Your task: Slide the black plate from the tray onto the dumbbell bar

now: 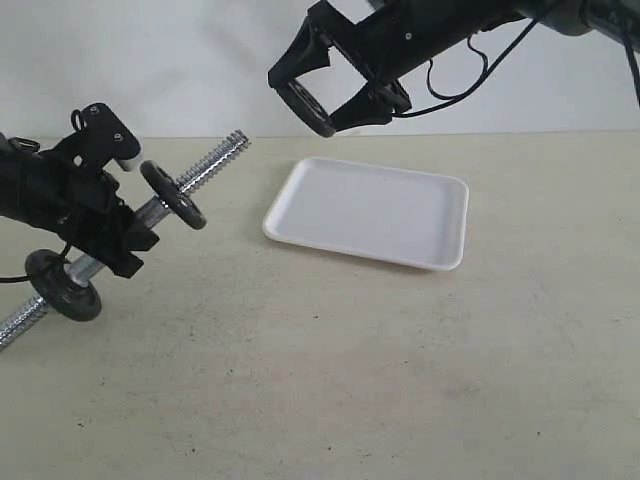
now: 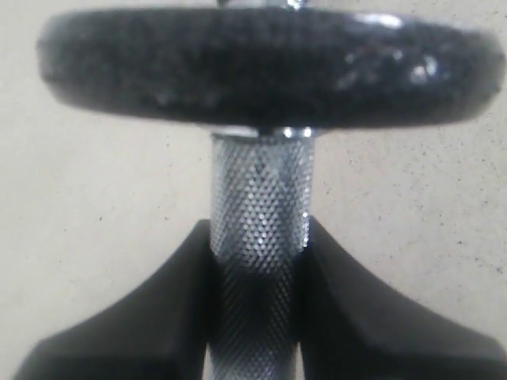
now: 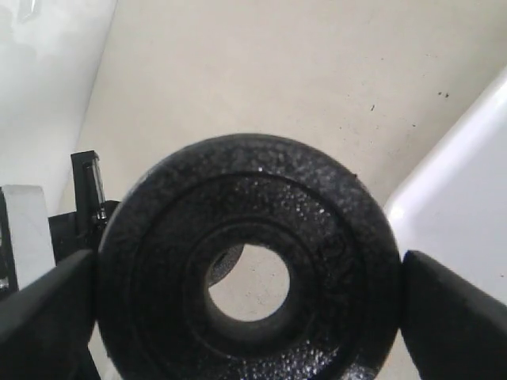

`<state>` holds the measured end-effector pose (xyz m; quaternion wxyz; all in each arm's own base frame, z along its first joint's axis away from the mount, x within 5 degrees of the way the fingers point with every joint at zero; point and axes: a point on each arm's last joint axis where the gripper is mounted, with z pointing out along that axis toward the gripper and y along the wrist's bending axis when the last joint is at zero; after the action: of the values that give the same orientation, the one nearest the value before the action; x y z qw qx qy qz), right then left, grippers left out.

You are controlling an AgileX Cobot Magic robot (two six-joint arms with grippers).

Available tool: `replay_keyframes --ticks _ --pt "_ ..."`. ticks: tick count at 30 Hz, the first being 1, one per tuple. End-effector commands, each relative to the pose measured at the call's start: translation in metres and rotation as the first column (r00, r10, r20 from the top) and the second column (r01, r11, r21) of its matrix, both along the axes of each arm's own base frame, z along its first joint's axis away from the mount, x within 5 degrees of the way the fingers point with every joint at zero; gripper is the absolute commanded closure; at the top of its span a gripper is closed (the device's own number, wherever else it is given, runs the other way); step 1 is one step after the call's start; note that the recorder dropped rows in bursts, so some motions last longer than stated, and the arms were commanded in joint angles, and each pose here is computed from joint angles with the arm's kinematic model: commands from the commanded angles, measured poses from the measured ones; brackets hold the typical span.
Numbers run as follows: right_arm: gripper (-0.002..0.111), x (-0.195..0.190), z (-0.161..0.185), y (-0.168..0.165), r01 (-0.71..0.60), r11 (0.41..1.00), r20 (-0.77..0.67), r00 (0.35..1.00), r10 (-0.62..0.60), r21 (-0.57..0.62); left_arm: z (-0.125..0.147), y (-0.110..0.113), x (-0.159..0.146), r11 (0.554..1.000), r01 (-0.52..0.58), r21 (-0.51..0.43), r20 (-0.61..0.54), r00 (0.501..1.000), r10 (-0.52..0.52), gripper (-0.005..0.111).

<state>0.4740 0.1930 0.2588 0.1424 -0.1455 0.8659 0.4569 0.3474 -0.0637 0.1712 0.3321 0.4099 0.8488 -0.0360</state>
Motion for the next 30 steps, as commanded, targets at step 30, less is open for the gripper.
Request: replay_keyframes --ticks 30 --pt "0.108 -0.018 0.028 0.033 -0.046 0.991 0.005 0.999 0.045 0.125 0.04 -0.015 0.004 0.984 0.08 -0.161 0.167 0.985 -0.052 0.102"
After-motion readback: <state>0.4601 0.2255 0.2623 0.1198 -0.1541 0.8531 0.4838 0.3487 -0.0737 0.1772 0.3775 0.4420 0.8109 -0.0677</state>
